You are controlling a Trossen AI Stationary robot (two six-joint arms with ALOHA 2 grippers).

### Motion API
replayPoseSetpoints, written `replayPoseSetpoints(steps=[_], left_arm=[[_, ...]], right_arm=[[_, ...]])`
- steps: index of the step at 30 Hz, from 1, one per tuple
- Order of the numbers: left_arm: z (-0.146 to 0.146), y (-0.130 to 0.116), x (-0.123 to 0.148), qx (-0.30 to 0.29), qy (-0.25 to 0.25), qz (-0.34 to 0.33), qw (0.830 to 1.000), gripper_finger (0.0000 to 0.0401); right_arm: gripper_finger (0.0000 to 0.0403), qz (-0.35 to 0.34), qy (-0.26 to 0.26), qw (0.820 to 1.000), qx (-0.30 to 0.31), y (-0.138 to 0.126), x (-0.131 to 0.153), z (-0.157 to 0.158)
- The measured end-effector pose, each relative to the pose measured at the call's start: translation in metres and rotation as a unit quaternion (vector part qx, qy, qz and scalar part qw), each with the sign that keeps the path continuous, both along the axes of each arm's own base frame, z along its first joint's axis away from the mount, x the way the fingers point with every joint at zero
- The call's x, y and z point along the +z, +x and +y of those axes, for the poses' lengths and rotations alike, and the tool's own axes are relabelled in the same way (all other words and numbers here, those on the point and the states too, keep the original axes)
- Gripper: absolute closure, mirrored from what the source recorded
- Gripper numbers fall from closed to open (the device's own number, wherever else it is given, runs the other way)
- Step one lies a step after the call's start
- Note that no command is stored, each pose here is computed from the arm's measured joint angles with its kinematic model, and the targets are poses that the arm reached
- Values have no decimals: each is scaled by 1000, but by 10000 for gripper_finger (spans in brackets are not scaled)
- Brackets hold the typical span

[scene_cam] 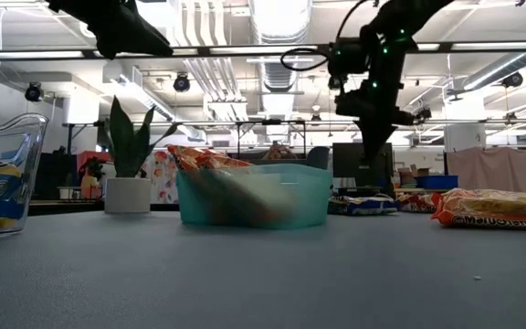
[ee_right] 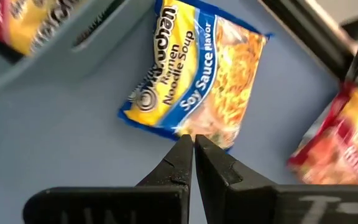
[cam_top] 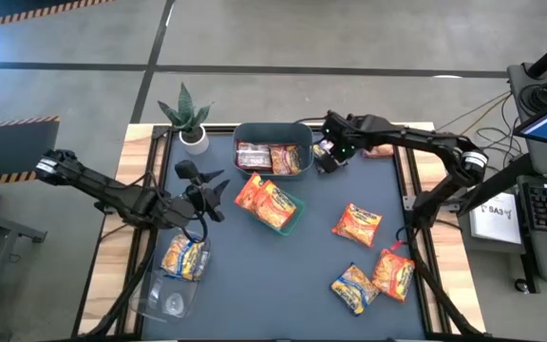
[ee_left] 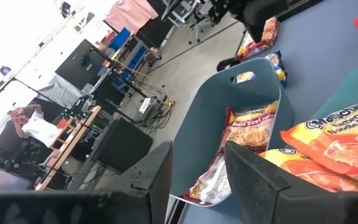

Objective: Sort Maruchan noodles
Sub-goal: Put the blue noodle pack into the transparent bin

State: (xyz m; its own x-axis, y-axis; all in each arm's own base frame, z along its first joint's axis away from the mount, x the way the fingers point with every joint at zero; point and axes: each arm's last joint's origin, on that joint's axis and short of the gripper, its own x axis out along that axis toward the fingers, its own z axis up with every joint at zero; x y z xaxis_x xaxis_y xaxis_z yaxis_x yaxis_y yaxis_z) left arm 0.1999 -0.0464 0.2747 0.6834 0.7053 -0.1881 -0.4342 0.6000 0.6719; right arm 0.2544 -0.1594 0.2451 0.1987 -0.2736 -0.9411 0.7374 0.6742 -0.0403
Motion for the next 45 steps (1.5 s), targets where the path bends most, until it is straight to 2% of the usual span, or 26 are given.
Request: replayPoseSetpoints(steps=[2, 5, 10, 13, 17, 20, 25, 29, 38, 45], left_arm=[[0, 0, 0, 0, -1, 0, 1000, 272], [0, 0, 0, 0, -1, -1, 1000, 272], [0, 0, 0, 1, -2, -2, 1000, 272], [0, 0, 0, 1, -2, -2, 1000, 272], [0, 0, 0, 1, -3, -4, 1000, 272], [0, 0, 0, 1, -3, -4, 1000, 272], [0, 0, 0, 1, -3, -4, 1000, 272], [0, 0, 0, 2, -6, -6, 1000, 272], [0, 0, 0, 2, -7, -8, 1000, 272], [0, 0, 0, 1, -8, -7, 1000, 272]], right_arm=[[394, 9, -13, 999, 39, -2, -4, -4], [394, 13, -22, 998, 60, -4, -9, -7], [388, 23, -26, 998, 60, -6, -16, -6], [361, 24, -17, 997, 68, -9, -17, -9], [305, 42, -28, 988, 144, -9, -17, -9], [266, 63, -39, 973, 217, -8, -22, -4], [237, 99, -28, 947, 304, -14, -46, 7], [238, 98, -26, 949, 298, -19, -63, 10], [259, 44, -96, 949, 298, -13, -79, 7], [260, 44, -95, 949, 297, -17, -88, 10]])
